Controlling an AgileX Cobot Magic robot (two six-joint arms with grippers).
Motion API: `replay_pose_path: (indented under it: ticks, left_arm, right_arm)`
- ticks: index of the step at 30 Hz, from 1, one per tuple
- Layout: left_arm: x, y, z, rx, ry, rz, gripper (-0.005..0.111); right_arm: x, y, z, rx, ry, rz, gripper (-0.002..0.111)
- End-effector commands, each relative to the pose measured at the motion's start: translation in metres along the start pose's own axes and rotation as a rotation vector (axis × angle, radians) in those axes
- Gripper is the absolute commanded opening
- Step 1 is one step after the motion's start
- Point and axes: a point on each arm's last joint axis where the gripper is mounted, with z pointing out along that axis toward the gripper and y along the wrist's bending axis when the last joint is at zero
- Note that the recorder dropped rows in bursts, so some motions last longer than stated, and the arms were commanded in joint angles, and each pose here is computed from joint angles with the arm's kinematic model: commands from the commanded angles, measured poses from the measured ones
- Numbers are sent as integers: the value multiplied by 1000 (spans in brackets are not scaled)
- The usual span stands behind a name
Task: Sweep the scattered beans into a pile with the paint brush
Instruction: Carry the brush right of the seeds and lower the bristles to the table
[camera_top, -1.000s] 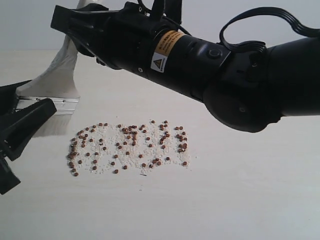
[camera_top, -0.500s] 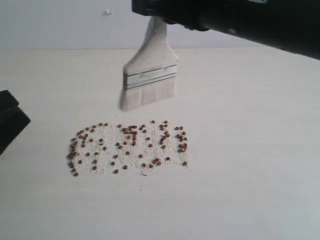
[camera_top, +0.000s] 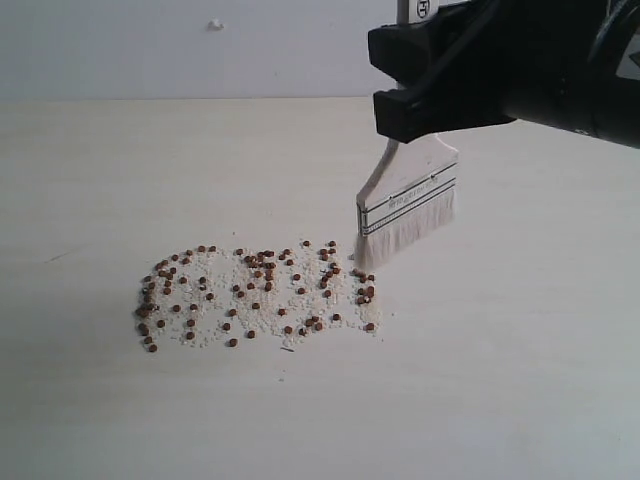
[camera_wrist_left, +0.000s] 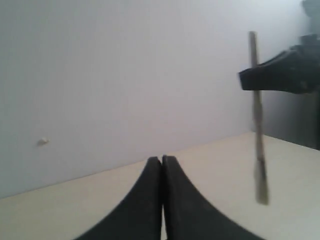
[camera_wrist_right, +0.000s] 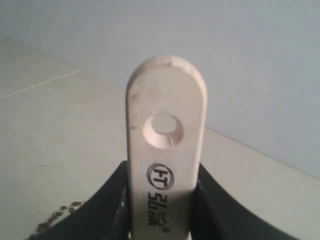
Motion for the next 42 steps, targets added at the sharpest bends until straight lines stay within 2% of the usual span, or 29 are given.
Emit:
replay_pose_path:
  ticks: [1,5,9,15,19,24,32,37,42]
  left_arm:
    - [-21,5,-12,-153,-41,11,0]
    - [-34,5,-24,-227,-95,-6,0]
    - [-32,15,-27,-346,-99,-55,0]
    - [-23,32,-32,-517,-133,-122,0]
    - [-10,34,-31,-524,-97,-136,0]
    - [6,28,-27,-435,-25,-137,0]
    - [13,22,-24,-354,16,-150,0]
    - [13,20,-23,-336,21,-151,0]
    - [13,20,-23,-336,21,-151,0]
  right_arm:
    - [-4,-1,-6,5,-22,-28,0]
    - [-4,-1,-12,1,2,-52,0]
    - [-4,-1,-24,-5,45,-72,0]
    - [-18,-1,-56,-4,-19,-98,0]
    - [-14,0,-69,-14,46,-142,0]
    - [-1,3,-70,-70,183,-226,0]
    - [7,26,-70,-361,206,-404,0]
    - [16,25,-56,-372,274,-440,0]
    - [17,25,-51,-361,287,-381,0]
